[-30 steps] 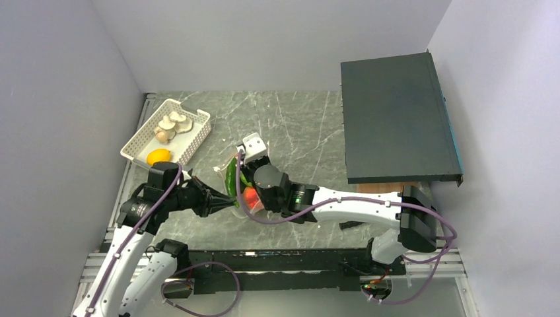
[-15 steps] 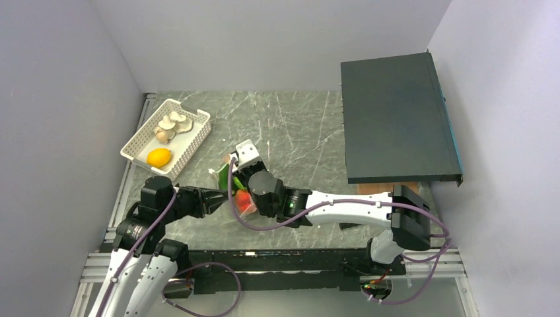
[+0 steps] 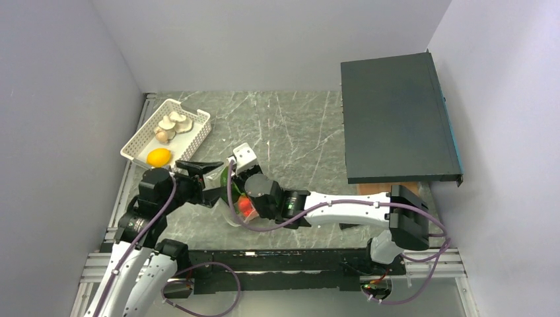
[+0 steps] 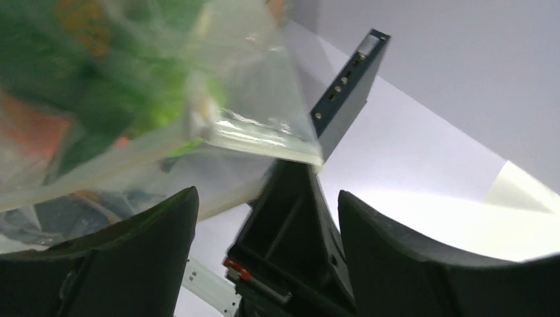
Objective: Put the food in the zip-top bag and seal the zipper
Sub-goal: Place the fake vegetable in the zipper food storage bag, then adjust the fake vegetable in the zipper food storage bag.
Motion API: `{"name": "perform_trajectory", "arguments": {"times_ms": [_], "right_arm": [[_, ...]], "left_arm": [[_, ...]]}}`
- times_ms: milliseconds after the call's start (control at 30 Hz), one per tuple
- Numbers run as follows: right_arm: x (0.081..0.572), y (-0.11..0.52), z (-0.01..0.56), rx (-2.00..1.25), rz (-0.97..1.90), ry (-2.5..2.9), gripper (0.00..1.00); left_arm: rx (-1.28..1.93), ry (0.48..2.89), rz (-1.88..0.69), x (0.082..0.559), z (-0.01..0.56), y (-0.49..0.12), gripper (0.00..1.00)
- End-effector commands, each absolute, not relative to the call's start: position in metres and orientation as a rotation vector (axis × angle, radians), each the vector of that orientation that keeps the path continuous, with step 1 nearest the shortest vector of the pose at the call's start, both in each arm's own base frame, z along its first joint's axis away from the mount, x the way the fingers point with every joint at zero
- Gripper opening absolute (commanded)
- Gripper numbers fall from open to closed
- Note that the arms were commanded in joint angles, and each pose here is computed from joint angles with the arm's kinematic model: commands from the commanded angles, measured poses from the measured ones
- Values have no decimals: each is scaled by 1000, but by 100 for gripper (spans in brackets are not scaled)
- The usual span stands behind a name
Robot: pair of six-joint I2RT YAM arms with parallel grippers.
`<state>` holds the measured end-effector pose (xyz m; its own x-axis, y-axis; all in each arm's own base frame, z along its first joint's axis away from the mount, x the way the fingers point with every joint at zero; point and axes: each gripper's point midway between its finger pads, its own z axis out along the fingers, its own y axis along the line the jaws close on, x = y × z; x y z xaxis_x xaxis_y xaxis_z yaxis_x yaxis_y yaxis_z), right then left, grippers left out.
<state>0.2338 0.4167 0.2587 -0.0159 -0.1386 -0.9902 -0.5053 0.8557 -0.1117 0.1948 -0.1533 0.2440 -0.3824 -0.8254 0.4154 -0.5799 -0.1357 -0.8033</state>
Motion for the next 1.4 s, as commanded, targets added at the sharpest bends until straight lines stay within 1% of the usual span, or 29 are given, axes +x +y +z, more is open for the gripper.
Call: {"name": "perform_trajectory", "arguments": {"times_ms": [0,100,200,267,333,467,567,600,700,733,833,967,1067,1133,1200,1333,1367], "right_arm": [[235,417,295,-418,552,1608,0],[238,413,295,-411,627,1650,0],[243,409,293,-382,705,1699,0],[245,408,294,-348,764,1720,0],[246,407,296,-330,792,1726,0],[246,409,301,-312,812,1728,0],[246,410,301,-310,818,1733,0],[246,410,300,-310,819,1736,0],[246,410,299,-307,821,1740,0],[245,409,300,-308,823,1739,0],[245,409,301,-305,822,1738,0],[246,410,301,-304,824,1738,0],[245,410,300,-305,825,1742,0],[245,409,300,-306,828,1745,0],[243,409,298,-314,833,1748,0],[237,409,296,-364,846,1741,0],[236,409,297,-374,851,1737,0]], "left_arm": [[-1062,1841,-1377,204,293,-141,82],[-756,1979,-1159,188,303,-134,81],[-597,2131,-914,176,292,-117,79],[-532,2212,-840,170,277,-113,74],[-440,2266,-897,166,264,-125,72],[-334,2342,-1154,156,237,-159,70],[-344,2375,-1180,155,222,-163,69],[-357,2378,-1161,155,218,-161,67],[-399,2390,-1099,157,210,-154,54],[-412,2397,-1078,157,207,-151,53],[-448,2406,-1052,157,194,-148,42],[-436,2398,-1158,160,186,-160,42],[-415,2406,-1174,161,183,-163,43],[-409,2384,-1189,162,184,-165,42],[-405,2356,-1211,163,185,-166,33],[-364,2325,-1266,167,189,-173,25],[-349,2320,-1283,168,189,-175,18]]}}
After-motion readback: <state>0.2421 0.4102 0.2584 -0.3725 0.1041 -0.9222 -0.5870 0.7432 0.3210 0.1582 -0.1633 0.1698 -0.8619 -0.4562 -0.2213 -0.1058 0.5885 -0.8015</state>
